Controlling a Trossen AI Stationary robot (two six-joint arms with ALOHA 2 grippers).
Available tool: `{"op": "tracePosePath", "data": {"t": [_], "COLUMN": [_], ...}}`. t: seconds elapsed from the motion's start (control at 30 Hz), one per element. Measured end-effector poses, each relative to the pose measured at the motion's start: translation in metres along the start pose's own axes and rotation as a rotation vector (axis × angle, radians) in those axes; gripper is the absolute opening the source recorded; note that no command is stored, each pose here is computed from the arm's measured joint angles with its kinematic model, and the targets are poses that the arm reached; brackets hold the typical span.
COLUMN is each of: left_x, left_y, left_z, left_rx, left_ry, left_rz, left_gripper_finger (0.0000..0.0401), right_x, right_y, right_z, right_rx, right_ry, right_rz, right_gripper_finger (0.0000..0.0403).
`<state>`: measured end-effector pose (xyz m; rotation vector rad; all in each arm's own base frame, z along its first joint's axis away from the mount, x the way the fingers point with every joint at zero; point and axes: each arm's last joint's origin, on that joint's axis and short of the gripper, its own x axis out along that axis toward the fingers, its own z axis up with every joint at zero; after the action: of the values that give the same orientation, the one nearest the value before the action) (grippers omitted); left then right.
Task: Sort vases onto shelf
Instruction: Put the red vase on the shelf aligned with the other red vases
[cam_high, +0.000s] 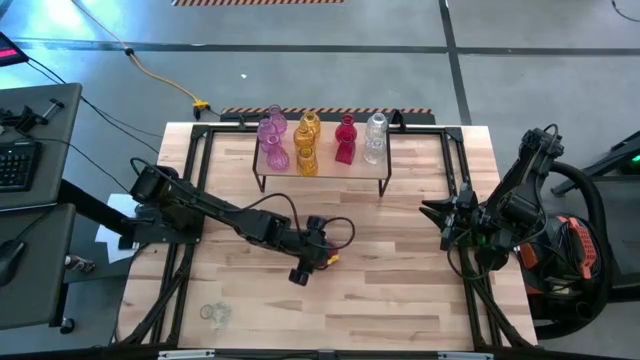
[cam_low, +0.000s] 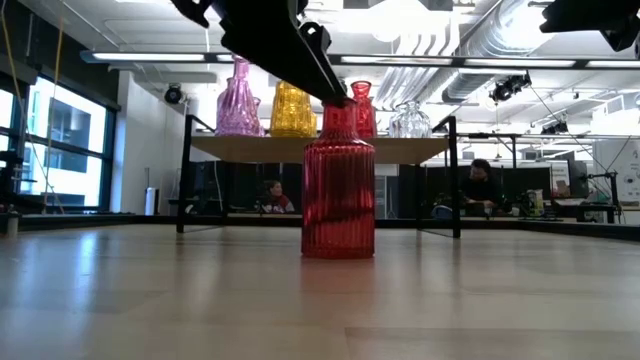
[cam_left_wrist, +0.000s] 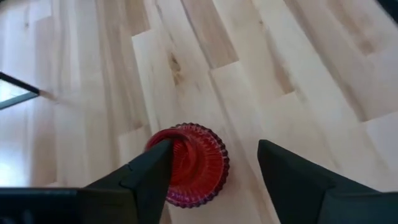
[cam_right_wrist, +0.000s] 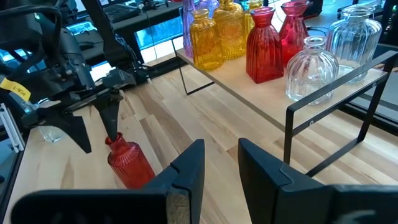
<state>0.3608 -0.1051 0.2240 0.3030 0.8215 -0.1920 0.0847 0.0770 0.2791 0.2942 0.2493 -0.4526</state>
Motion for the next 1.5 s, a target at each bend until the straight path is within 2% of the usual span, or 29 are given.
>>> {"op": "tracePosePath", "data": {"t": [0.3,0.8,0.93,1.5], "left_x": [0.0004,0.0003,-0.0001,-0.0033], "left_y": [0.0014,0.002,0.0012,0.0013], "left_z": [-0.0004,-0.0004,-0.0005,0.0028], "left_rx": [0.01,0.06,0.075,0.025], "left_ry": [0.006,0.009,0.018,0.015], "left_rz": [0.041,0.065,0.103,0.102], "left_gripper_finger": [0.0155,0.001,0.0008,0.0008], "right_x": [0.0,0.0,0.0,0.0], "right_y": [0.0,0.0001,0.0001,0.0001], "right_z": [0.0,0.0,0.0,0.0], "right_rx": [0.002,0.003,0.003,0.003], "right_ry": [0.0,0.0,0.0,0.0], "right_rz": [0.0,0.0,0.0,0.0], "right_gripper_finger": [0.0081,0.0081,0.0081,0.0081]}}
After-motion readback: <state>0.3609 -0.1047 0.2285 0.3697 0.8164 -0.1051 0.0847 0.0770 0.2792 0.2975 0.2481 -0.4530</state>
